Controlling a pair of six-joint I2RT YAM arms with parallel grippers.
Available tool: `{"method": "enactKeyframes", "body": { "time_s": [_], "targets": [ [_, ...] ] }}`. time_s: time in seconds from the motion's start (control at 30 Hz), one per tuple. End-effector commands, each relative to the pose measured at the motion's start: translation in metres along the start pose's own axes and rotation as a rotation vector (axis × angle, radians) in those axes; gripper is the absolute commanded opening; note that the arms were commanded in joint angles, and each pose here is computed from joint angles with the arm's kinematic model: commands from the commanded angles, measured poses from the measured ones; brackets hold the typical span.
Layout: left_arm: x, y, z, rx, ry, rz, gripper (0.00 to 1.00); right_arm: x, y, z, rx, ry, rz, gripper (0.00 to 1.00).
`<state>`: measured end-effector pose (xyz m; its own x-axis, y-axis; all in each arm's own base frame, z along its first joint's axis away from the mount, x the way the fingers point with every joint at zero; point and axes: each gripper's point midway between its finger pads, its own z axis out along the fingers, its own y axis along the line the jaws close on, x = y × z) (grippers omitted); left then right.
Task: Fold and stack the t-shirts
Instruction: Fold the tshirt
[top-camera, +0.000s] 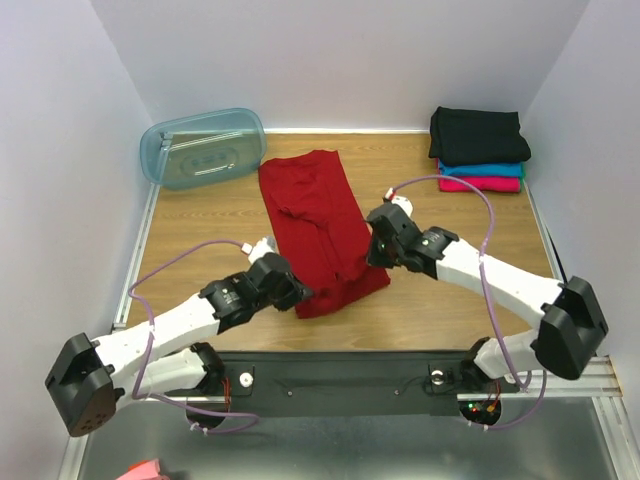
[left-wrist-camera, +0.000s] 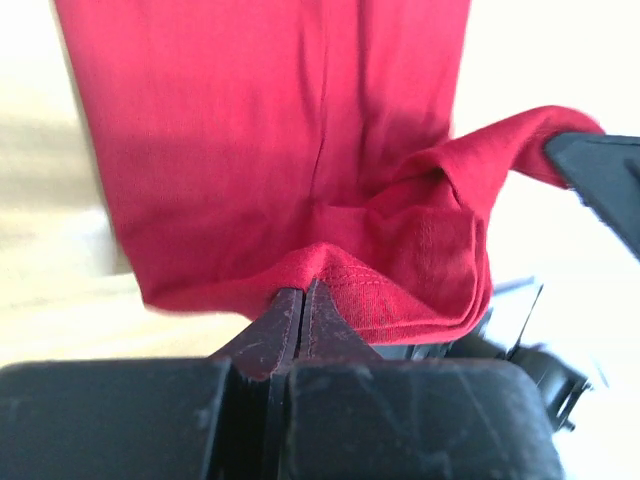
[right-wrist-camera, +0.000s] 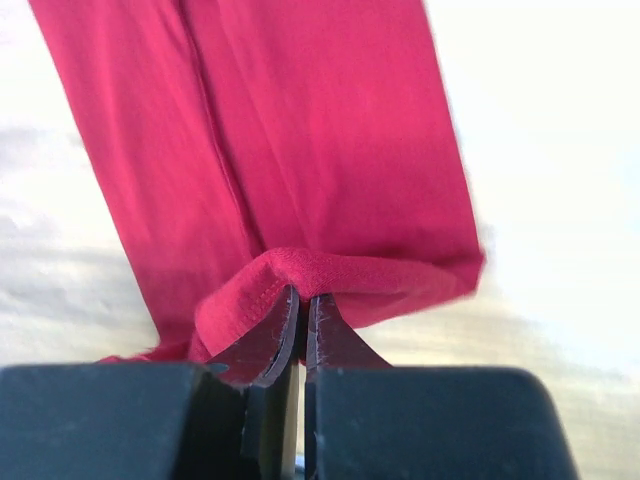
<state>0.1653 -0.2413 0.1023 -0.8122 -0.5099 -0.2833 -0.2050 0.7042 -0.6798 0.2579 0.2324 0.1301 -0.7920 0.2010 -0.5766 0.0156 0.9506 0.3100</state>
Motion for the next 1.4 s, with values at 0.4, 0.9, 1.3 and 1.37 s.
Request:
{"method": "enactKeyframes", "body": {
  "time_s": [0.4,0.9,1.3,1.37],
  "targets": [
    [-0.125,-0.002,0.029,-0.107,-0.192,0.082,0.00,-0.129,0.044,0.064,-0.017,-0.196,-0.018,0.00],
    [-0.169,0.010,0.067,-0.172,-0.161,0.098,0.02,-0.149,0.034,0.124,-0.005,-0.136,-0.033,0.09],
    [-0.181,0.003,0.059,-0.180,-0.172,0.125,0.98,-0.144,0.032,0.099,-0.061,-0.117,-0.022,0.88],
    [-0.174,0.003,0.053,-0.156,-0.162,0.112,0.98,-0.129,0.031,0.096,-0.091,-0.075,-0.030,0.95]
  ]
}}
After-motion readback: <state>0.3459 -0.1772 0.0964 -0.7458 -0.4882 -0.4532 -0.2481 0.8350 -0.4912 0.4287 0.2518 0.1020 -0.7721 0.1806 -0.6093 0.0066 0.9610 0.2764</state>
